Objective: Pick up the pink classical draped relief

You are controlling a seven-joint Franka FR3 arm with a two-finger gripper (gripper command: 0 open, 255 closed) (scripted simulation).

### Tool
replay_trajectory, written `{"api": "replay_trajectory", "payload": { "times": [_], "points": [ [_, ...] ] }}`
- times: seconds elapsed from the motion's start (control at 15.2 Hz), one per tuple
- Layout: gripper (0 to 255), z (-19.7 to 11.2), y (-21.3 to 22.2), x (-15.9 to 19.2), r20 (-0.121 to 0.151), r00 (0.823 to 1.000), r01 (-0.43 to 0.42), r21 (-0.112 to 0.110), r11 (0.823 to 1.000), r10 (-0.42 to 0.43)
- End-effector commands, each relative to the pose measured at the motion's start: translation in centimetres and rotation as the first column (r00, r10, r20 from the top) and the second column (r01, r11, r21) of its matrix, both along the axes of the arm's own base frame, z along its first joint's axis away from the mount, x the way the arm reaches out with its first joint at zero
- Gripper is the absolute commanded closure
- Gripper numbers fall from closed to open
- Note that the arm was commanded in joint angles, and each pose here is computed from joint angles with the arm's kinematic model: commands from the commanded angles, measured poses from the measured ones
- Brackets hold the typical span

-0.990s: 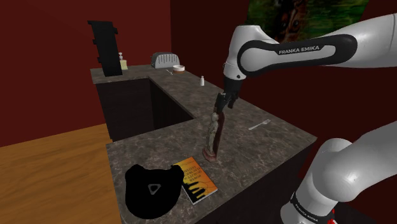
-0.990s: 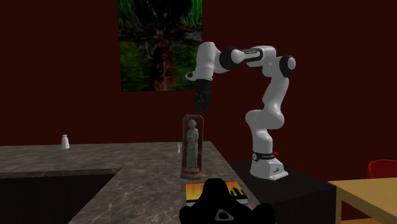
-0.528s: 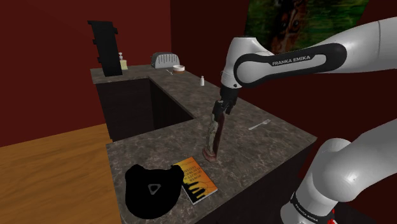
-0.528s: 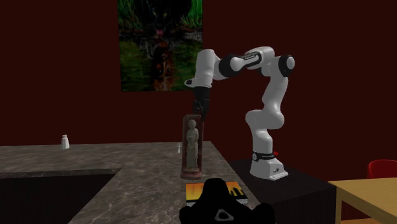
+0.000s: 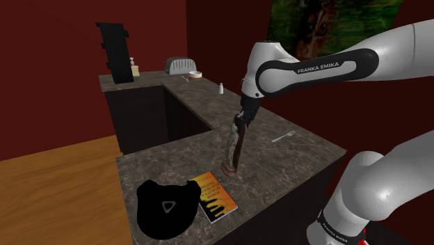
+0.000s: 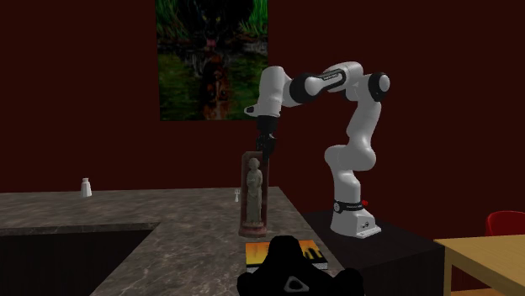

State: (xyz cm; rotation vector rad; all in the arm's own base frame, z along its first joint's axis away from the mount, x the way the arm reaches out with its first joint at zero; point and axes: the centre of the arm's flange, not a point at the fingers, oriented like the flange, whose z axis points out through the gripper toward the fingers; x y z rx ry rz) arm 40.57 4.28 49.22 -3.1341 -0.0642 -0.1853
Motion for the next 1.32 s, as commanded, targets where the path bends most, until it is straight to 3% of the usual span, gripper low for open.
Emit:
{"api": "replay_trajectory", "payload": {
  "times": [0.0, 1.25],
  "points": [
    [255, -0.1, 0.0, 0.0, -0.002, 1.0, 0.0, 0.0, 1.0, 0.0],
    [255, 7.9, 0.0, 0.0, -0.002, 1.0, 0.0, 0.0, 1.0, 0.0]
  ]
}}
